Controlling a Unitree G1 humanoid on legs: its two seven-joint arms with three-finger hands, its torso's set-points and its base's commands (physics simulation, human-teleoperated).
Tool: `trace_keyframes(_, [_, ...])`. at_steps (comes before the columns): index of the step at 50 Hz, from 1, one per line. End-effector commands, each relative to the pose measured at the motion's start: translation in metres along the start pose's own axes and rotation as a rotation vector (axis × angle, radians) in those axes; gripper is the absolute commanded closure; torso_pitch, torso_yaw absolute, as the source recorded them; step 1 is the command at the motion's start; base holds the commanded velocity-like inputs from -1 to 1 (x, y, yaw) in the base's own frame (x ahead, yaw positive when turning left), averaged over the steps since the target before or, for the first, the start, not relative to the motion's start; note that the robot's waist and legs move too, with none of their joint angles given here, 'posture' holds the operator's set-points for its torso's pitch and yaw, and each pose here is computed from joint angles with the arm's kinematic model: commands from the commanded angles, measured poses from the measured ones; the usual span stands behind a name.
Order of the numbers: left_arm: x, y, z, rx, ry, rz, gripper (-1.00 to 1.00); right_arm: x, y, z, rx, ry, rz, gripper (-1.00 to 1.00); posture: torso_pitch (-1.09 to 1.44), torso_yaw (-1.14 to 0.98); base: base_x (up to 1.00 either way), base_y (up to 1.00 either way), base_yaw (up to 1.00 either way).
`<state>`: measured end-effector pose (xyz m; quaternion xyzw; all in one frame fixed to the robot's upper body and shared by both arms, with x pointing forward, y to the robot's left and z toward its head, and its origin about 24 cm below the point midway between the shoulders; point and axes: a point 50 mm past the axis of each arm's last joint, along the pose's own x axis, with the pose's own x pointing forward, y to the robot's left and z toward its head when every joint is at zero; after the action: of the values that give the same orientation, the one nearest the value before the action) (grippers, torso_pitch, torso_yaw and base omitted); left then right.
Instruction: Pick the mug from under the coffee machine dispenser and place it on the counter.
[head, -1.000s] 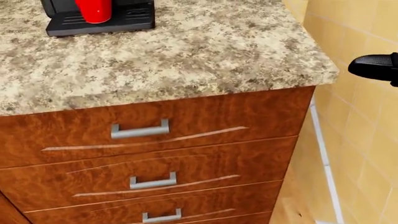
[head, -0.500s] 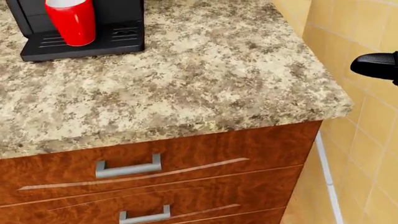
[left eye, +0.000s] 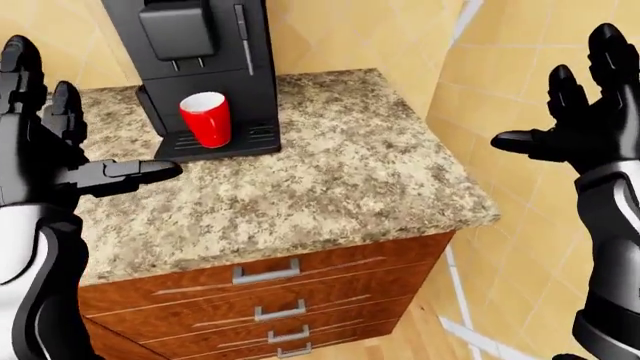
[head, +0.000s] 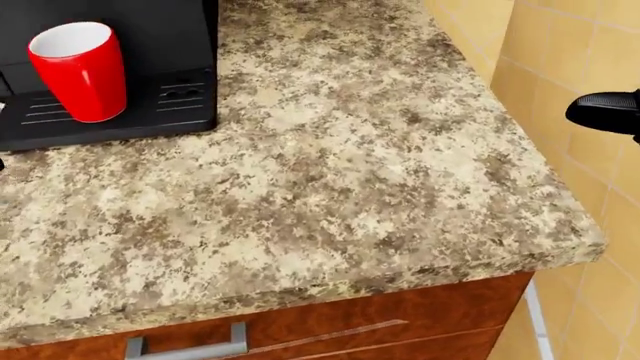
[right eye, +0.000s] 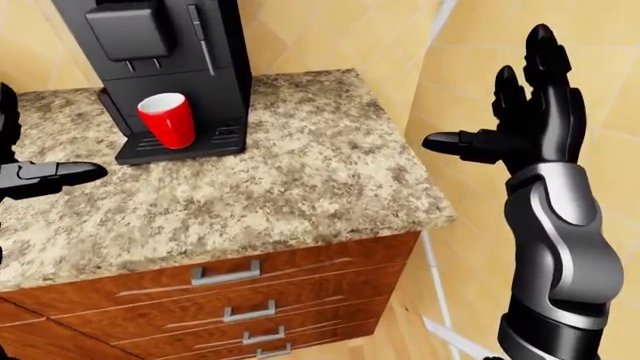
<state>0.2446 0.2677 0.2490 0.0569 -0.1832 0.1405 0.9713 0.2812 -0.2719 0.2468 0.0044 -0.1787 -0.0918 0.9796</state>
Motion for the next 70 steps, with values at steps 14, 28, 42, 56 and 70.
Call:
trace_keyframes(14, [0.001,0.004,0.015,0.015,-0.080,0.019,-1.00,0.004,0.000,0.017,-0.007,-0.096,-0.011,-1.00,0.00,0.00,0.08,0.00,0.00])
trace_keyframes(28, [0.001,0.005,0.013,0.015,-0.081,0.019,-1.00,0.008,0.000,0.014,-0.119,-0.139,-0.068,-1.00,0.00,0.00,0.00,0.00,0.00])
trace_keyframes(42, [0.000,0.004,0.016,0.013,-0.080,0.019,-1.00,0.005,0.000,0.019,-0.130,-0.148,-0.050,-1.00,0.00,0.00,0.00,0.00,0.76])
trace_keyframes(56, [0.001,0.006,0.014,0.031,-0.094,0.066,-1.00,0.012,-0.004,0.007,-0.142,-0.053,-0.111,-1.00,0.00,0.00,0.00,0.00,0.21])
trace_keyframes(70, [0.001,0.001,-0.006,0.067,0.064,0.154,-1.00,0.011,-0.007,0.007,-0.087,-0.002,-0.105,-1.00,0.00,0.00,0.00,0.00,0.00])
